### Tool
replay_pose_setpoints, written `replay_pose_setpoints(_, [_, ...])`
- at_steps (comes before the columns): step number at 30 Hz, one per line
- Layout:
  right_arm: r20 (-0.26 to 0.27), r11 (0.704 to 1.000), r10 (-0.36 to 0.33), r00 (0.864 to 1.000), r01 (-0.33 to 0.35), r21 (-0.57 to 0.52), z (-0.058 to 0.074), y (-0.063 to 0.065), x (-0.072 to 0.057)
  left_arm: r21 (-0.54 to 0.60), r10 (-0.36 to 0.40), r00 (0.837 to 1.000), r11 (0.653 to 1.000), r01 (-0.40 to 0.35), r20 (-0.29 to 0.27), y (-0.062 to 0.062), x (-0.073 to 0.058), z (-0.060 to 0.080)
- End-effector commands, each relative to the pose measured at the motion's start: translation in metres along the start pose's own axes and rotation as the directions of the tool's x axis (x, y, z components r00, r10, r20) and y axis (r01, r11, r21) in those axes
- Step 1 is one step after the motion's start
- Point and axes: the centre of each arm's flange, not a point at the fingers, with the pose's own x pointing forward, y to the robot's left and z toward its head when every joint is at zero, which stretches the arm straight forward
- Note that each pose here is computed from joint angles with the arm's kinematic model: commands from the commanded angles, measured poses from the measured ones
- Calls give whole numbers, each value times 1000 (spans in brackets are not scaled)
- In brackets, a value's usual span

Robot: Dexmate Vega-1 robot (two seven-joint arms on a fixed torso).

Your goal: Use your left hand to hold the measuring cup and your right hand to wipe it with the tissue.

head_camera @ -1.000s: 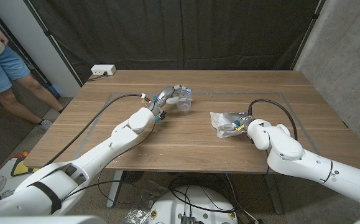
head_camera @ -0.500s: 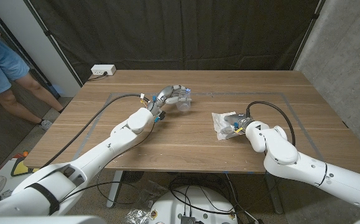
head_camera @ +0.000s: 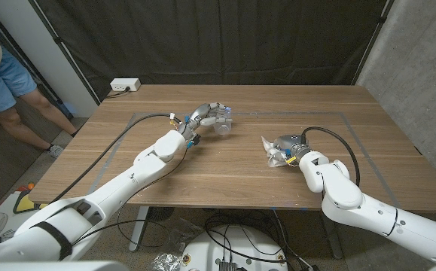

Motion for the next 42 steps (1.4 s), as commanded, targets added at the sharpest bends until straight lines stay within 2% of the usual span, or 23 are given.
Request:
replay_pose_setpoints(1, [-1, 975, -221, 975, 221, 25, -7, 3, -11, -2, -5, 1000, 1000, 5, 0, 0, 3, 0])
replay_pose_setpoints(7, [-2, 935, -352, 936, 352, 54, -9, 3, -17, -3, -8, 1000, 1000, 8, 0, 0, 5, -1])
replay_pose_setpoints(8, [-5, 924, -377, 926, 377, 59, -9, 3, -18, -2, -7, 1000, 1000, 7, 0, 0, 6, -1])
replay_pose_setpoints(9, [-14, 904, -422, 906, 422, 67, -9, 3, -20, -3, -9, 1000, 1000, 9, -2, 0, 6, -1])
replay_pose_setpoints(10, [-20, 891, -448, 894, 449, 74, -9, 3, -21, -4, -10, 1000, 1000, 10, -2, 0, 6, -1])
replay_pose_setpoints(15, [-52, 826, -551, 833, 553, 112, -10, 2, -24, -5, -15, 1000, 1000, 15, -4, 0, 8, -2])
replay_pose_setpoints(20, [-83, 776, -602, 794, 606, 173, -11, -1, -21, -10, -18, 1000, 1000, 18, -2, 0, 9, -1])
replay_pose_setpoints(31, [-101, 716, -629, 771, 625, 311, -10, -9, -10, -60, -73, 997, 995, 74, 11, -2, 16, 3])
replay_pose_setpoints(34, [-108, 697, -628, 771, 619, 362, -9, -11, -5, -74, -91, 996, 993, 92, 17, -4, 19, 4])
replay_pose_setpoints(42, [-158, 594, -629, 761, 602, 533, -11, -14, 6, -117, -143, 989, 982, 146, 39, -8, 25, 7])
